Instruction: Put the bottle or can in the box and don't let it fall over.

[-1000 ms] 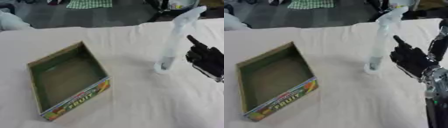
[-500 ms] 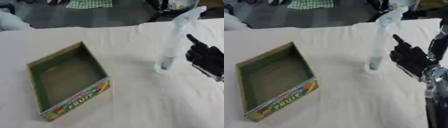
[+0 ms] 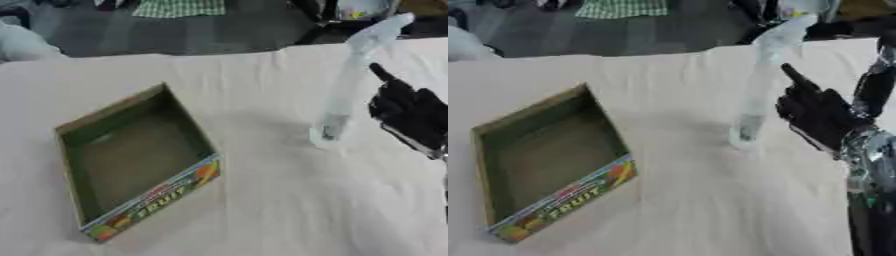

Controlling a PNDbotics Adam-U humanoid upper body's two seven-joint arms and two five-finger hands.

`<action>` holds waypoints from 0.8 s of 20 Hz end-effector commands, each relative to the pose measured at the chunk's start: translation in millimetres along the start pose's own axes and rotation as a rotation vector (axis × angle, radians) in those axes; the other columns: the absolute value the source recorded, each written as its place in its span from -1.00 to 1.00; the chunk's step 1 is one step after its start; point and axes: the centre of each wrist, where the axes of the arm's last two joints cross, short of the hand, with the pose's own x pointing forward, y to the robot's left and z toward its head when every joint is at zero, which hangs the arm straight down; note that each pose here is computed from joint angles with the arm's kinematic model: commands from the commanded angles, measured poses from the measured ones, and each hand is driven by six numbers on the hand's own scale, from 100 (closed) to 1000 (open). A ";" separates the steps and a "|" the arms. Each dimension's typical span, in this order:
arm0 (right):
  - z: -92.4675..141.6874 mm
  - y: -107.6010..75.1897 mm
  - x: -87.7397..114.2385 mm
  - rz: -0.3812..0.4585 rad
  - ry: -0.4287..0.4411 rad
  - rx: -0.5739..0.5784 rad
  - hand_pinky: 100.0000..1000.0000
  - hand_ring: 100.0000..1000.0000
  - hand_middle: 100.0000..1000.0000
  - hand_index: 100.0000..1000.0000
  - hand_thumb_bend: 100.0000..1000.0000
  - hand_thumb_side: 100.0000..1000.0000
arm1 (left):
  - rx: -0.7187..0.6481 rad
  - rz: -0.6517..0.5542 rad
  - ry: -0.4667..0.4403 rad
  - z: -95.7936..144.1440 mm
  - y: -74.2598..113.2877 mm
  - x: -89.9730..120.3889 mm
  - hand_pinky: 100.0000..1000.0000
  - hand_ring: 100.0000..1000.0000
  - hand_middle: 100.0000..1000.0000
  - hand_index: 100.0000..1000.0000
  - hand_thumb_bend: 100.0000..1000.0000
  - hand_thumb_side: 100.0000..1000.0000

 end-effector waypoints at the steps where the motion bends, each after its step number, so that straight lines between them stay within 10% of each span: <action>1: -0.6 11.4 2.7 0.017 0.000 0.039 -1.00 -1.00 -1.00 0.98 0.59 1.00 | -0.017 0.000 -0.026 -4.6 0.3 6.3 1.00 1.00 1.00 0.51 0.56 0.22; 16: -2.8 22.6 4.7 0.016 -0.014 0.099 -1.00 -1.00 -0.97 0.99 0.64 1.00 | -0.017 0.003 -0.027 -5.0 0.0 6.5 1.00 1.00 1.00 0.51 0.56 0.22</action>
